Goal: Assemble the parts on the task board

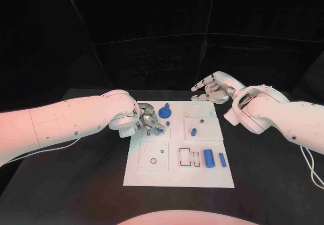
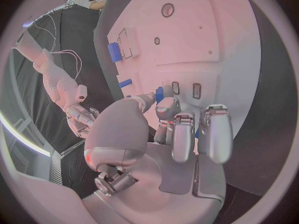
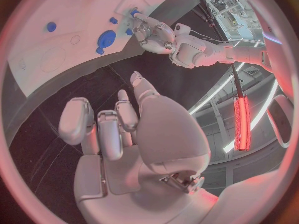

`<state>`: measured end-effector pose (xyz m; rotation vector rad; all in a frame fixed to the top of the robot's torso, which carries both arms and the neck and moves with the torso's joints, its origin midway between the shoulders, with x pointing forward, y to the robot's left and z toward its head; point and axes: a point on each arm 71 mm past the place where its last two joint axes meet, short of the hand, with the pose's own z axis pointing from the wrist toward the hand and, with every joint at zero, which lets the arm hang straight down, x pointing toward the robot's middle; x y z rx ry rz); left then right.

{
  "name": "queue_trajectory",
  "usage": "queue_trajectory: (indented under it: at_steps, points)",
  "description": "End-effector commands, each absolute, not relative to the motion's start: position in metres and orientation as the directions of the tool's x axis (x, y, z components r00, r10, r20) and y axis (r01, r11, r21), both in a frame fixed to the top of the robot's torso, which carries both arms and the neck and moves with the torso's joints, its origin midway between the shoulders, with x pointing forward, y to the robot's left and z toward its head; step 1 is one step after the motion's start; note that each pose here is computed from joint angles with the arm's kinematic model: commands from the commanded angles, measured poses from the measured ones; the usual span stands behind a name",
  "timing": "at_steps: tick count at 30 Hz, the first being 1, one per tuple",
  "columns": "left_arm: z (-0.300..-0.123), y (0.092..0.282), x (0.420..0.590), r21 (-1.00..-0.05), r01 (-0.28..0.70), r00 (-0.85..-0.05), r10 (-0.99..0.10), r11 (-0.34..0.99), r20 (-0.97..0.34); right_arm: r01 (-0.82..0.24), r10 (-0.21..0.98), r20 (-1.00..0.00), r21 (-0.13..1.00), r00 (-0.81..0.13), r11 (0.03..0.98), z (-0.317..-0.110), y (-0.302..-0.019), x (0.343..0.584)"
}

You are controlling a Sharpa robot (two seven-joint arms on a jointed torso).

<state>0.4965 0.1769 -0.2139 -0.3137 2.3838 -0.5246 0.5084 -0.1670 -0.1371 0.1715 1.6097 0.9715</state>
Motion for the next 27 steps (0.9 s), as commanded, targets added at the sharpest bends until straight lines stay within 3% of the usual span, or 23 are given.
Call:
queue_trajectory:
  at_steps: [1, 19, 27]
  points:
    - [-0.212, 0.178, 0.495, -0.471, -0.098, -0.733, -0.384, 0.877, -0.562, -0.389, 0.583, -0.751, 0.659, -0.310, 0.643, -0.136, -0.166, 0.508]
    - [-0.211, 0.191, 0.487, -0.432, -0.057, -0.622, -0.371, 0.900, -0.690, -0.384, 0.580, -0.752, 0.658, -0.312, 0.647, -0.137, -0.168, 0.509]
    - [-0.214, 0.189, 0.486, -0.423, -0.049, -0.615, -0.361, 0.905, -0.701, -0.384, 0.579, -0.752, 0.658, -0.314, 0.647, -0.137, -0.168, 0.509]
